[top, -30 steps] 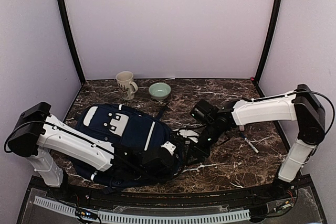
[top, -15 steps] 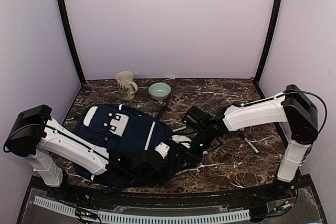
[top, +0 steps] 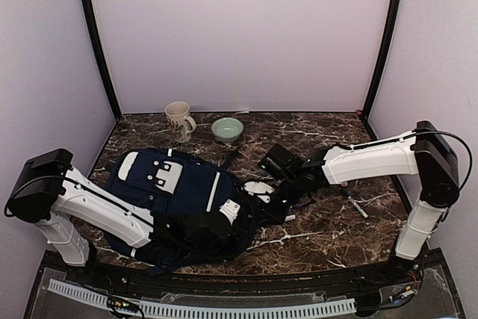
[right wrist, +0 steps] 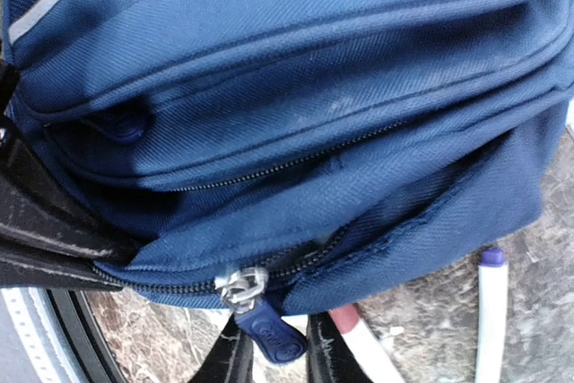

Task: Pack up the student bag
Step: Grab the largest pocket of the student bag, then zip the student bag into the largest pocket of the bag.

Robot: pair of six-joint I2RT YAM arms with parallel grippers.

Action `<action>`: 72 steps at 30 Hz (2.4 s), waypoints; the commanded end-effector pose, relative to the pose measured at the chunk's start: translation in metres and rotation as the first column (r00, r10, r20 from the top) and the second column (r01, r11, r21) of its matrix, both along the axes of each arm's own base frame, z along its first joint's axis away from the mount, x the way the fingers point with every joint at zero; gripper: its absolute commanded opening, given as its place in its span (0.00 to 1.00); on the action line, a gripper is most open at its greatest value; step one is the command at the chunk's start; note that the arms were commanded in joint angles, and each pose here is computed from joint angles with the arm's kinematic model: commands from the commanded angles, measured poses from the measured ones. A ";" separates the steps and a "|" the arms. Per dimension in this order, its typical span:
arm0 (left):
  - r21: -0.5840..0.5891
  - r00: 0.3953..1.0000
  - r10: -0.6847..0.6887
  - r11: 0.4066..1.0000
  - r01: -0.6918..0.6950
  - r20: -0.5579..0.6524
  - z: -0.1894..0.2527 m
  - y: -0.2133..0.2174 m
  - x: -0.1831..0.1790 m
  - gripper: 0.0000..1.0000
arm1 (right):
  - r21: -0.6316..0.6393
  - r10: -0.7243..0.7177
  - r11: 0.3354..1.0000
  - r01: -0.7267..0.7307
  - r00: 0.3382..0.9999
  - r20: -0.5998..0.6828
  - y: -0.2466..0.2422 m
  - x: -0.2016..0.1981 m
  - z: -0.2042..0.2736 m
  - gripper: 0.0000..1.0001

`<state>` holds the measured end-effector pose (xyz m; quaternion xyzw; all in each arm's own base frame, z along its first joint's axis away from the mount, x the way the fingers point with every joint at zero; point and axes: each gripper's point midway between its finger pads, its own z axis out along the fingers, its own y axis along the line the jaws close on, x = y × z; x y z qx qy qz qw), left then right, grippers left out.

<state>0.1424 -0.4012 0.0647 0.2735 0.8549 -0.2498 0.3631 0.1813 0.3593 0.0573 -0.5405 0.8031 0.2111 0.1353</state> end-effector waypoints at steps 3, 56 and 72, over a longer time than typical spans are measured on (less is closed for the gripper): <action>-0.050 0.999 -0.032 0.998 0.032 0.005 0.017 -0.005 -0.005 0.02 | 0.071 -0.038 0.997 0.030 0.992 0.117 0.010 0.021 0.024 0.16; 0.515 0.980 0.113 0.857 -0.013 -0.163 -0.040 0.144 -0.102 0.00 | -0.078 -0.003 0.997 0.017 0.984 0.179 -0.015 0.133 0.010 0.00; 0.584 0.982 0.188 0.800 -0.138 -0.025 -0.026 0.171 -0.082 0.09 | -0.196 0.400 0.899 -0.391 0.916 0.009 0.001 -0.001 0.051 0.00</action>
